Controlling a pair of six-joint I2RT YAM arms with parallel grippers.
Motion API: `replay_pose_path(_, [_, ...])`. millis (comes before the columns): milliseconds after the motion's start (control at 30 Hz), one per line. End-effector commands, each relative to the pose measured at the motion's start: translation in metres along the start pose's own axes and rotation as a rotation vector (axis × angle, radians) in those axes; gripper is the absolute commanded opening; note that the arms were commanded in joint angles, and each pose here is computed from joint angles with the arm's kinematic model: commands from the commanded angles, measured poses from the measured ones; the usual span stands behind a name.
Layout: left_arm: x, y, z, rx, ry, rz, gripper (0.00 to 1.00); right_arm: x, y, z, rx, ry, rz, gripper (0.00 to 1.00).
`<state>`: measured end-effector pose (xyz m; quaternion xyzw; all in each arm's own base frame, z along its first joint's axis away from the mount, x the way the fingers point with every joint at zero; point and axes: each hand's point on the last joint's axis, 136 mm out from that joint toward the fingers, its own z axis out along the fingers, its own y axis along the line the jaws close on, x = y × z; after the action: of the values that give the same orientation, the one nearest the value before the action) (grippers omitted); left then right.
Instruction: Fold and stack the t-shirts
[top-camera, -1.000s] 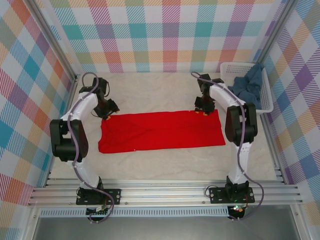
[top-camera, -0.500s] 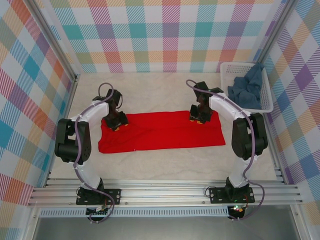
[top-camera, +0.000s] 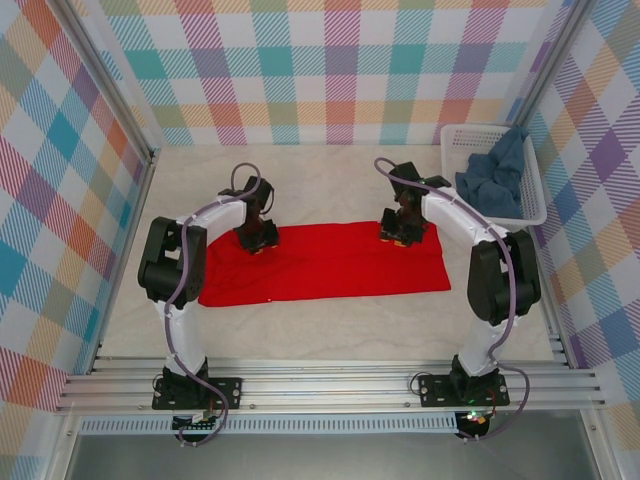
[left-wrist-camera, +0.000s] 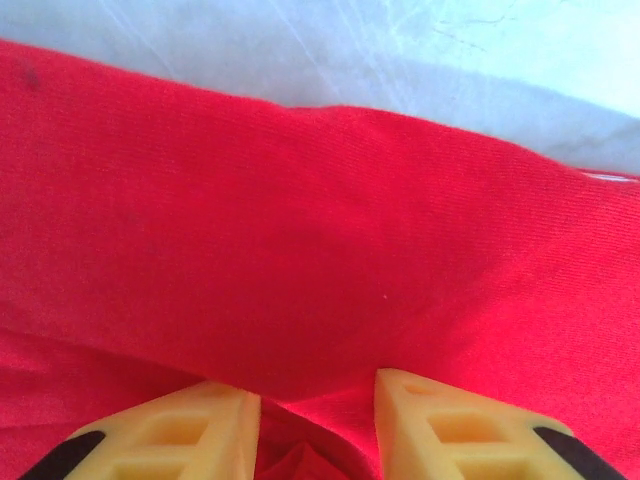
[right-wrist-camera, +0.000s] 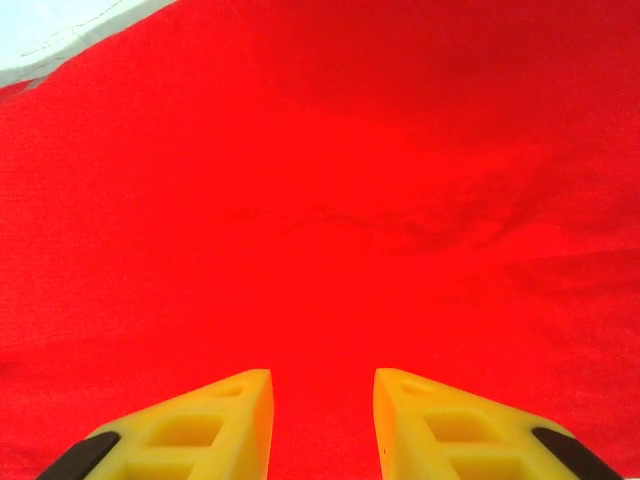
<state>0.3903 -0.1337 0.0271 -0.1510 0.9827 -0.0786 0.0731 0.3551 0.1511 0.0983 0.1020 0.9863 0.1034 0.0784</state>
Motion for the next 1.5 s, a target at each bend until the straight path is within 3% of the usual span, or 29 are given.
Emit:
replay_pose_path(0, [0.004,-0.005,-0.009,-0.019,-0.002,0.041,0.31,0.003,0.0,-0.007,-0.011,-0.011,0.01,0.33])
replay_pose_path(400, [0.022,-0.004,-0.03,-0.044,-0.007,0.052,0.29,0.002,0.002,-0.002,-0.018,-0.005,0.012,0.33])
replay_pose_path(700, [0.036,-0.003,-0.028,-0.054,0.034,0.066,0.21,0.005,0.0,-0.002,-0.021,-0.003,0.016,0.33])
replay_pose_path(933, [0.039,-0.002,-0.033,-0.067,0.024,0.074,0.0,0.007,0.0,-0.002,-0.024,-0.003,0.016,0.32])
replay_pose_path(1033, [0.042,-0.004,-0.043,-0.061,0.02,0.072,0.0,0.007,0.0,-0.004,-0.022,-0.005,0.016,0.32])
replay_pose_path(1467, [0.117,-0.02,-0.05,-0.016,0.186,-0.051,0.0,0.008,-0.001,-0.003,-0.023,-0.003,0.02,0.33])
